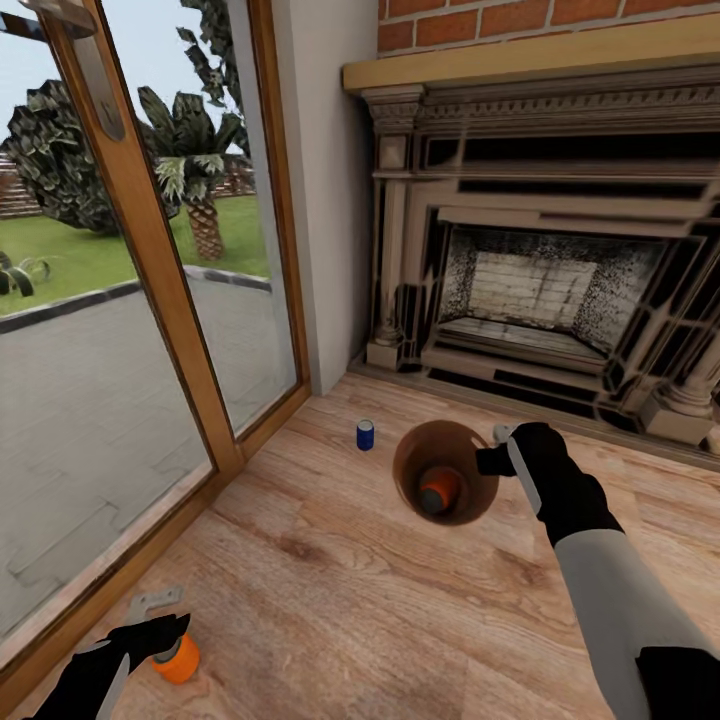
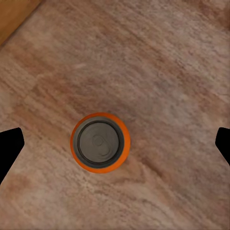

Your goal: Put the three can of soda from the living room inside the tash can in the kitchen.

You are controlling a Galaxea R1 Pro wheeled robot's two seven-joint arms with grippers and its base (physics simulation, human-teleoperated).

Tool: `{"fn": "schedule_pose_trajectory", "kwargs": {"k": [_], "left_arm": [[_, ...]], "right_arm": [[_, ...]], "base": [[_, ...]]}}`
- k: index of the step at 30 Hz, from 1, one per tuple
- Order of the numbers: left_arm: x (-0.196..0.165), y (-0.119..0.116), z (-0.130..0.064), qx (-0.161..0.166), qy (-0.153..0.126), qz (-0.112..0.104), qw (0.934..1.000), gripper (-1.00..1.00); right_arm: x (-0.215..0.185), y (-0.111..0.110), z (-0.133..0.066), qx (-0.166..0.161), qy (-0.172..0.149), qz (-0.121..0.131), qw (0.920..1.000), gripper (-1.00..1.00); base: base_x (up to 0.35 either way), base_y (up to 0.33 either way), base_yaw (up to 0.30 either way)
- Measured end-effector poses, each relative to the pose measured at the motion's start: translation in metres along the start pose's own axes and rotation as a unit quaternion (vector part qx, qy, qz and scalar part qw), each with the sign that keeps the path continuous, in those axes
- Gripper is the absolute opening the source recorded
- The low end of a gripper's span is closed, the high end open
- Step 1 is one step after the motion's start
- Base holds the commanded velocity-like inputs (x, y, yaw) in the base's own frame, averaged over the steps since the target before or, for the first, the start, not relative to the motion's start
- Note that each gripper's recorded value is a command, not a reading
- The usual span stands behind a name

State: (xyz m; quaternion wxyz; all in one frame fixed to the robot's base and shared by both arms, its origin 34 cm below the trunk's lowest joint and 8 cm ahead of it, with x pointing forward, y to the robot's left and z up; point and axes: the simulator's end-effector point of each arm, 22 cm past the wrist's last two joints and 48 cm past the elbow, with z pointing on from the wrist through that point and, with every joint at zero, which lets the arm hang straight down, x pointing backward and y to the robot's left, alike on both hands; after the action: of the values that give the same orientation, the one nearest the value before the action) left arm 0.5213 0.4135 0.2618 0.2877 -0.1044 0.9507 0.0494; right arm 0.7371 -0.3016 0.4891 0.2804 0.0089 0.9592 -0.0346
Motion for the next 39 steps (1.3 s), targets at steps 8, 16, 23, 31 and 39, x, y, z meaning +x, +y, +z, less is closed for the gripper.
{"fn": "schedule_pose_trajectory", "kwargs": {"k": [8,16,23,31,39], "left_arm": [[0.000,0.000,0.000,0.000,-0.001,0.000,1.0000,1.00],[0.011,-0.001,0.002,0.002,0.012,-0.002,0.9999,1.00],[0.016,-0.003,0.003,0.003,0.016,-0.004,0.9999,1.00],[0.019,-0.003,0.004,0.003,0.019,-0.004,0.9998,1.00],[0.034,-0.002,0.011,0.001,0.035,-0.001,0.9994,1.00]], "right_arm": [[-0.008,-0.003,-0.003,0.001,-0.006,0.001,1.0000,-1.00],[-0.009,-0.003,-0.004,0.000,-0.007,0.002,1.0000,-1.00],[-0.009,0.000,-0.003,-0.004,-0.007,0.004,1.0000,-1.00],[-0.007,-0.001,-0.001,-0.002,-0.005,0.003,1.0000,-1.00],[-0.010,-0.002,0.010,0.002,-0.004,0.001,1.0000,-1.00]], "base": [[0.001,0.001,0.000],[0.128,0.109,0.000],[0.112,0.094,0.000],[0.009,0.008,0.000],[0.000,0.000,0.000]]}}
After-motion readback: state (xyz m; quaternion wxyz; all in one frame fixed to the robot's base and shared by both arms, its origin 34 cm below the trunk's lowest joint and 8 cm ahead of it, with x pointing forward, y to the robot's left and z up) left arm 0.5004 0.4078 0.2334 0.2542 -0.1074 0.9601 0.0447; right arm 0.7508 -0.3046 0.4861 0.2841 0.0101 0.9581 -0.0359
